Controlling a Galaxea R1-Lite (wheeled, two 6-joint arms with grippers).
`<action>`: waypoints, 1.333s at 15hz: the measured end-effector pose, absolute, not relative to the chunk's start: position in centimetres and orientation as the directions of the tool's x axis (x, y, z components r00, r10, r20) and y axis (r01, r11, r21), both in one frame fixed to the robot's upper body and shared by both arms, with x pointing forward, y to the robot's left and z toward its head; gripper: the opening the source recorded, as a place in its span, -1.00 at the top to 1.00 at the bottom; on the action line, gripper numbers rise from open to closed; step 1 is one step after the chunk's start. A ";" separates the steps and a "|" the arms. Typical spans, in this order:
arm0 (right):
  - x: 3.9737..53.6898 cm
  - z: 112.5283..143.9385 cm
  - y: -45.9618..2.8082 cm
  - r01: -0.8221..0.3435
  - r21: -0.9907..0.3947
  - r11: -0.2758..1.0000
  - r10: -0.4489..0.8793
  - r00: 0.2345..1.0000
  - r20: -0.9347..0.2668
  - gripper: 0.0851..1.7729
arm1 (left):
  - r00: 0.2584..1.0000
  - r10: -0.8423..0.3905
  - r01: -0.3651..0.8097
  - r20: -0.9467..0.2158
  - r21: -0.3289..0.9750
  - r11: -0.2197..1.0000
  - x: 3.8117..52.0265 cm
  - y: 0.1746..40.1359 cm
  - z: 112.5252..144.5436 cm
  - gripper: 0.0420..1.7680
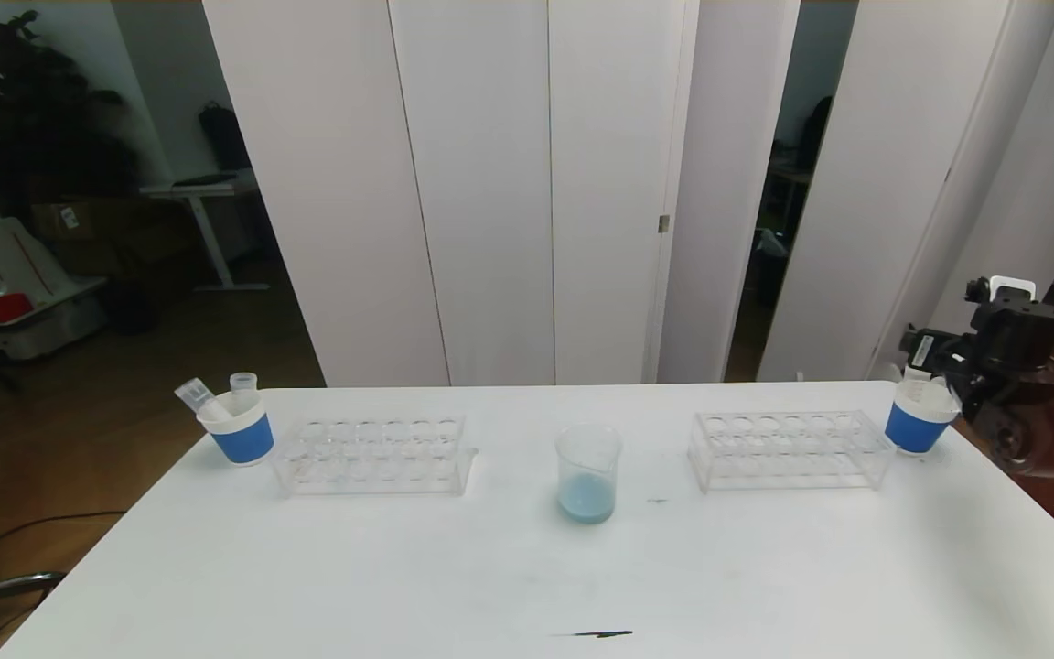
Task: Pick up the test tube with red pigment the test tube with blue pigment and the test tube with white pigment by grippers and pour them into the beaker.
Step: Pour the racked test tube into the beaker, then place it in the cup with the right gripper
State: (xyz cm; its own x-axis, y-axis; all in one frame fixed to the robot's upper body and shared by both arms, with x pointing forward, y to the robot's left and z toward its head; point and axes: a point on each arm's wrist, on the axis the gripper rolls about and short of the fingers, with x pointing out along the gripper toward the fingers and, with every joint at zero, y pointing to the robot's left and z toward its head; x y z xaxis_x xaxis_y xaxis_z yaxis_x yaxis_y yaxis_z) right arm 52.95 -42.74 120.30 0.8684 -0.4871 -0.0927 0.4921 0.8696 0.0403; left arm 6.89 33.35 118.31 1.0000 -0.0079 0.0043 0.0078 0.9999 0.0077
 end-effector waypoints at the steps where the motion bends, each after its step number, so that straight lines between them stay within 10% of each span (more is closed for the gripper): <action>1: 52.7 121.5 -42.7 0.478 0.044 0.877 -0.474 0.877 -0.070 -0.95 | 1.000 -0.008 0.008 0.004 0.007 1.000 6.9 33.4 118.3 -0.97; 14: 39.5 139.6 -40.6 0.275 0.069 0.959 -0.280 0.956 0.082 -0.95 | 1.000 -0.007 0.007 0.004 0.008 1.000 6.9 33.4 118.3 -0.97; 20: 27.2 139.8 -37.5 0.148 0.065 0.987 -0.153 0.985 0.078 -0.95 | 1.000 -0.008 0.008 0.004 0.008 1.000 6.9 33.4 118.3 -0.97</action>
State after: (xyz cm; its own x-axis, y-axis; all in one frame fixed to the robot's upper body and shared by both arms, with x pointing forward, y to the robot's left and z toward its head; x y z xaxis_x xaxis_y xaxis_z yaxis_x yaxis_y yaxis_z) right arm 27.18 -37.52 139.85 0.9851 -0.1532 0.0776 0.1484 0.9868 0.0646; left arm 6.89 33.35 118.31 1.0000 -0.0079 0.0043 0.0078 0.9999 0.0077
